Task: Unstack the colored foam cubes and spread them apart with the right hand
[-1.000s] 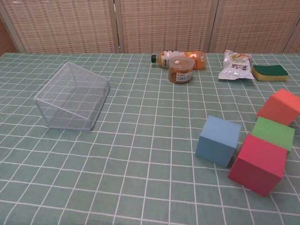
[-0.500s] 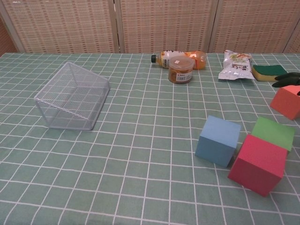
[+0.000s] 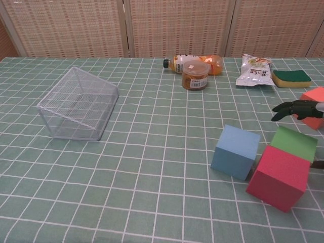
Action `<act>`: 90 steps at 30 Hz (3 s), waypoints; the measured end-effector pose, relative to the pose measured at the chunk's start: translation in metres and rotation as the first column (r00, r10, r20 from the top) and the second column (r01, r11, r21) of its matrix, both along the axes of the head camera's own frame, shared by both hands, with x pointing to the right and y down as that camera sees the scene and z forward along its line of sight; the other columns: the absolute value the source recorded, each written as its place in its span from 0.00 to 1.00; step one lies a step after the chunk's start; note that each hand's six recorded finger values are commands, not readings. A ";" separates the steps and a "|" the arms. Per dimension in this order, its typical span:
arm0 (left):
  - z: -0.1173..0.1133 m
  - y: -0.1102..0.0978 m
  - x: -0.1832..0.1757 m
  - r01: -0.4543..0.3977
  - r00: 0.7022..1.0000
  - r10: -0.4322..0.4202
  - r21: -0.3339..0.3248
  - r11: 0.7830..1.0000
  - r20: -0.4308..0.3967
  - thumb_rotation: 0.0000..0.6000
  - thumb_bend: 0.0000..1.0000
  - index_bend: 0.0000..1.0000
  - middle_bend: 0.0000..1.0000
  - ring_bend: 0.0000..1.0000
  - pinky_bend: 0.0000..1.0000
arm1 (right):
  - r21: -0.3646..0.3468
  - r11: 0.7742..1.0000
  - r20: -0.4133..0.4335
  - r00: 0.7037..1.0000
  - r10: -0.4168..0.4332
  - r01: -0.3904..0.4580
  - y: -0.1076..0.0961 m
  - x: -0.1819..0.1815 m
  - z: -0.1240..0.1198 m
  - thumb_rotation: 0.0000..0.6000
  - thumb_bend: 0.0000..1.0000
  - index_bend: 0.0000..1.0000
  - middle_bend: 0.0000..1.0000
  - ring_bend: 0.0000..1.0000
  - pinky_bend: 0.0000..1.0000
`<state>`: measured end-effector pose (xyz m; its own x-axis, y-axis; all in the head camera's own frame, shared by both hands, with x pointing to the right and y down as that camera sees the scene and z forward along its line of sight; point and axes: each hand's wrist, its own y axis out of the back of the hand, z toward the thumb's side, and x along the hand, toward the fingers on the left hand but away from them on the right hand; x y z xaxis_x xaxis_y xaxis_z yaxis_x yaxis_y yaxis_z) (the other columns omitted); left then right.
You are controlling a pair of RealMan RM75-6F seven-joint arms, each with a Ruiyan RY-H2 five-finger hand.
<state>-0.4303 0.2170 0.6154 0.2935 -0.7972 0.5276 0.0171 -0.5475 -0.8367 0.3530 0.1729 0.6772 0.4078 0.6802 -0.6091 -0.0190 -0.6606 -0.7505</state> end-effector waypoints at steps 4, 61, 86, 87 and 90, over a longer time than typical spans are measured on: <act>0.000 0.000 0.000 -0.001 1.000 0.001 0.000 1.000 0.000 1.00 0.68 0.43 0.40 0.34 0.48 | -0.001 1.000 0.013 1.000 -0.013 0.013 -0.002 -0.005 0.006 1.00 0.09 0.19 0.06 0.00 0.18; 0.003 0.004 0.004 -0.017 1.000 0.018 -0.019 1.000 0.005 1.00 0.68 0.43 0.41 0.34 0.48 | 0.047 0.995 0.199 0.977 0.078 -0.089 0.044 0.001 -0.046 1.00 0.08 0.00 0.00 0.00 0.11; 0.002 0.003 0.003 -0.015 1.000 0.015 -0.018 1.000 0.005 1.00 0.68 0.43 0.41 0.35 0.48 | -0.125 0.986 0.264 0.962 -0.077 0.113 0.064 -0.031 -0.019 1.00 0.07 0.03 0.00 0.03 0.33; 0.002 0.003 0.003 -0.017 1.000 0.017 -0.017 1.000 0.005 1.00 0.68 0.43 0.41 0.35 0.48 | -0.129 0.985 0.262 0.962 -0.081 0.118 0.064 -0.032 -0.018 1.00 0.07 0.03 0.00 0.04 0.36; 0.002 0.003 0.003 -0.017 1.000 0.017 -0.017 1.000 0.006 1.00 0.68 0.43 0.41 0.35 0.48 | -0.149 0.979 0.259 0.961 -0.094 0.136 0.065 -0.035 -0.015 1.00 0.07 0.03 0.00 0.07 0.40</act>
<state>-0.4271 0.2204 0.6172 0.3037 -0.7832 0.5425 0.0313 -0.5609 -0.8273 0.3183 0.2375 0.6624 0.6303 0.5190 -0.5773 0.0714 -0.7793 -0.6226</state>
